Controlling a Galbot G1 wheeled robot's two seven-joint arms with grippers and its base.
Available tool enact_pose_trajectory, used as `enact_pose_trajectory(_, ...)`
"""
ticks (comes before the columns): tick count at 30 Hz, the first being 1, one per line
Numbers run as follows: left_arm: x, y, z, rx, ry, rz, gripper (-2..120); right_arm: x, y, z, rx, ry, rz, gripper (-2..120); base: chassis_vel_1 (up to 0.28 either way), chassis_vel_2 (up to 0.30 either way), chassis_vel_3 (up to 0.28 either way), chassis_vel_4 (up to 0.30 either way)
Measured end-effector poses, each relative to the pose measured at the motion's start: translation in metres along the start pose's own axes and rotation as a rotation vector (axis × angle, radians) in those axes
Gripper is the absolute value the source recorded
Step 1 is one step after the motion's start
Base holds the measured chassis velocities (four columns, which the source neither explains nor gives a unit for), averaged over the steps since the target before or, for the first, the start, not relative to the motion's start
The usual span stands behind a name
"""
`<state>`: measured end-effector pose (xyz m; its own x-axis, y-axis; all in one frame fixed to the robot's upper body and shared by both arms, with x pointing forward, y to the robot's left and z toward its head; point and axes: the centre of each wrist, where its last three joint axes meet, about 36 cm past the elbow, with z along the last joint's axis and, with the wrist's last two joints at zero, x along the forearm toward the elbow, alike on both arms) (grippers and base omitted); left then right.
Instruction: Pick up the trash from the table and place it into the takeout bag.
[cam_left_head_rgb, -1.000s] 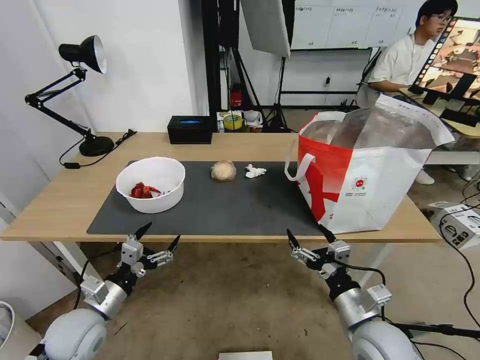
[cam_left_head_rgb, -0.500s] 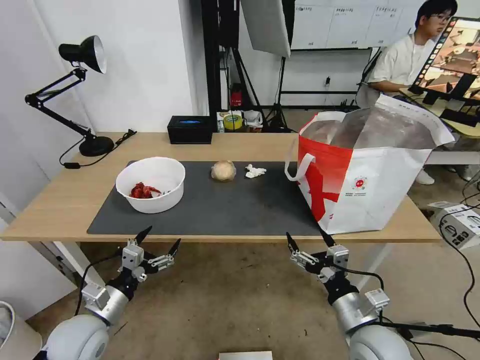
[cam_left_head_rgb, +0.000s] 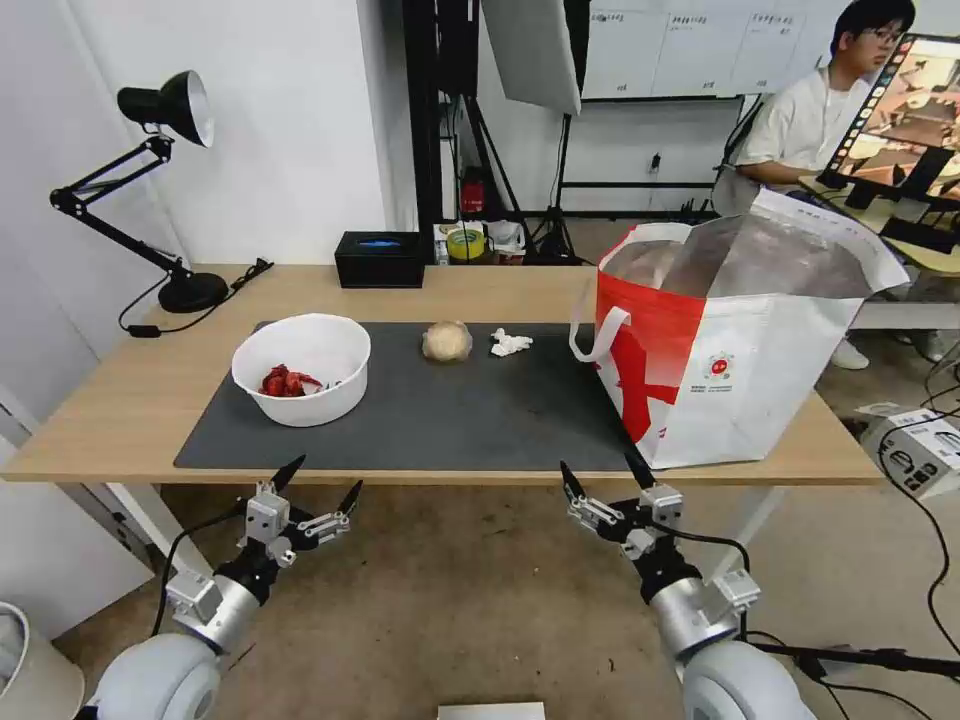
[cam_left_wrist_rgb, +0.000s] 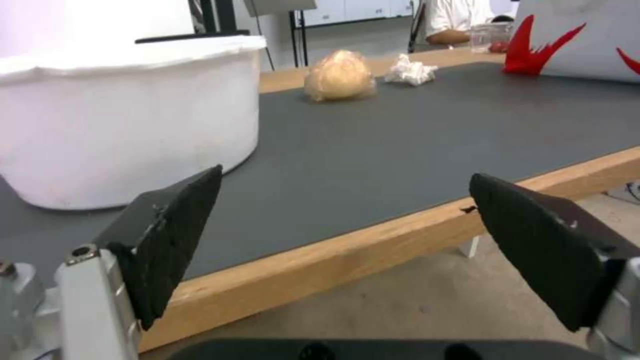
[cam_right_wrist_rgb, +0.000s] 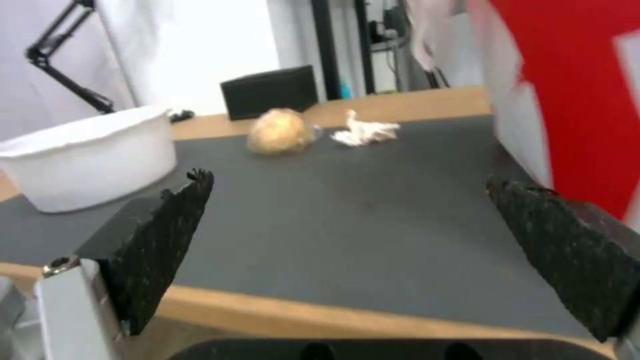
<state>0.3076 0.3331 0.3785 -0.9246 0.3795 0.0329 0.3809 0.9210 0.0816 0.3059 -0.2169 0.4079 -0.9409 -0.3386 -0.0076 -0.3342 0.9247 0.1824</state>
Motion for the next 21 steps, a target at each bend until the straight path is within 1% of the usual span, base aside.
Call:
enact_pose_trajectory(5, -0.002, -0.002, -0.003, -0.001, -0.008, 0.003, 100, -0.018, 0.002, -0.010, 0.006, 0.004, -0.042, 100, 0.000, 0.000, 0.000, 0.000)
enact_pose_trajectory(9, -0.002, 0.000, -0.005, -0.001, -0.017, -0.013, 100, -0.040, 0.000, -0.015, 0.010, 0.015, -0.077, 100, 0.000, 0.000, 0.000, 0.000)
enact_pose_trajectory(10, -0.002, 0.000, -0.005, -0.001, -0.017, -0.013, 100, -0.040, 0.000, -0.015, 0.010, 0.015, -0.077, 100, 0.000, 0.000, 0.000, 0.000)
enact_pose_trajectory(12, -0.002, 0.000, -0.005, 0.002, -0.020, -0.023, 100, -0.064, 0.001, -0.022, 0.012, 0.022, -0.111, 100, 0.000, 0.000, 0.000, 0.000)
enact_pose_trajectory(13, -0.002, 0.000, -0.005, 0.002, -0.020, -0.023, 100, -0.064, 0.001, -0.022, 0.012, 0.022, -0.111, 100, 0.000, 0.000, 0.000, 0.000)
enact_pose_trajectory(15, -0.002, 0.000, -0.006, 0.001, -0.025, -0.028, 100, -0.088, 0.004, -0.026, 0.027, 0.025, -0.128, 100, 0.000, 0.000, 0.000, 0.000)
enact_pose_trajectory(16, -0.002, 0.000, -0.006, 0.001, -0.025, -0.028, 100, -0.088, 0.004, -0.026, 0.027, 0.025, -0.128, 100, 0.000, 0.000, 0.000, 0.000)
enact_pose_trajectory(19, -0.004, 0.001, -0.008, 0.002, -0.035, -0.039, 100, -0.118, 0.015, -0.031, 0.073, 0.076, -0.096, 100, 0.000, 0.000, 0.000, 0.000)
enact_pose_trajectory(20, -0.004, 0.001, -0.008, 0.002, -0.035, -0.039, 100, -0.118, 0.015, -0.031, 0.073, 0.076, -0.096, 100, 0.000, 0.000, 0.000, 0.000)
enact_pose_trajectory(21, -0.004, 0.002, -0.008, -0.001, -0.036, -0.042, 100, -0.129, 0.021, -0.032, 0.089, 0.096, -0.084, 100, 0.000, 0.000, 0.000, 0.000)
